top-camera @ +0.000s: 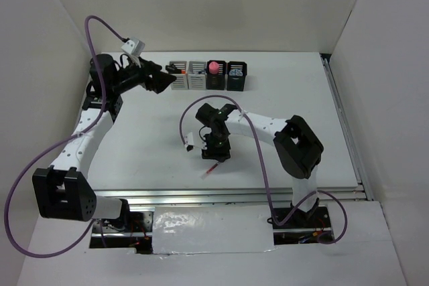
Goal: Sort the stationery into containers
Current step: Pick up the pen from the corner of the board.
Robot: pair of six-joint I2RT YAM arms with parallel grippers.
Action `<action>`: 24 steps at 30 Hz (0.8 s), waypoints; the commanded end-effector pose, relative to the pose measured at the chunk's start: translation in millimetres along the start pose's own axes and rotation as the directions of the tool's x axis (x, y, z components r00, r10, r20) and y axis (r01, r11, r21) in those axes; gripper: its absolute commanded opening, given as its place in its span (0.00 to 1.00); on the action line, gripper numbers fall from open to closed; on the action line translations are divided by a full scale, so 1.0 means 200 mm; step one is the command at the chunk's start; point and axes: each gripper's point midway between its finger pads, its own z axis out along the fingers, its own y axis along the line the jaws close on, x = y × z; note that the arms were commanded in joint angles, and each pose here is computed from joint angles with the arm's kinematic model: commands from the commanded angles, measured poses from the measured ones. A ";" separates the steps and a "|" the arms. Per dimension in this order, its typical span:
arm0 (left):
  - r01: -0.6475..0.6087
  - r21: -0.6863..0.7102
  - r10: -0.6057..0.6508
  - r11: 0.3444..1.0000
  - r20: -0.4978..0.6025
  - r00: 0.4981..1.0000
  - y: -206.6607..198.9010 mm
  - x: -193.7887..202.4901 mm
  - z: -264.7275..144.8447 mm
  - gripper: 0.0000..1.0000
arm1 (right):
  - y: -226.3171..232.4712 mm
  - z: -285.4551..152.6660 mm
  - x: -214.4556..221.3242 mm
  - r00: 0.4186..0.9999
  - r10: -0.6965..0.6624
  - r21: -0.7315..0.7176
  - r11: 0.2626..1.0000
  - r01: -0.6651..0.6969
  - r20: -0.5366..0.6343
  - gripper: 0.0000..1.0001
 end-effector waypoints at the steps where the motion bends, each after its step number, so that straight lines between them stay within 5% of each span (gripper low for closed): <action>1: -0.032 0.025 0.031 0.999 0.030 0.999 -0.06 -0.07 -0.05 0.92 | -0.02 0.05 0.01 0.996 -0.069 0.011 0.997 0.070 -0.052 0.53; 11: 0.001 0.033 -0.003 0.999 0.038 0.999 -0.05 -0.06 -0.06 0.92 | -0.03 0.19 0.10 0.983 -0.115 0.008 0.993 0.118 -0.141 0.46; 18: 0.058 0.013 -0.059 0.998 0.064 0.996 -0.01 -0.08 -0.12 0.92 | 0.02 0.22 0.12 0.977 -0.152 -0.016 0.988 0.151 -0.151 0.09; 21: 0.101 0.008 -0.102 0.995 0.097 0.990 0.02 -0.11 -0.17 0.92 | 0.02 0.14 0.07 0.991 -0.102 0.010 0.995 0.103 -0.087 0.05; 24: 0.148 0.002 -0.147 0.989 0.129 0.981 0.05 -0.13 -0.22 0.93 | -0.06 -0.12 -0.06 0.990 0.061 0.061 0.996 -0.069 0.127 0.02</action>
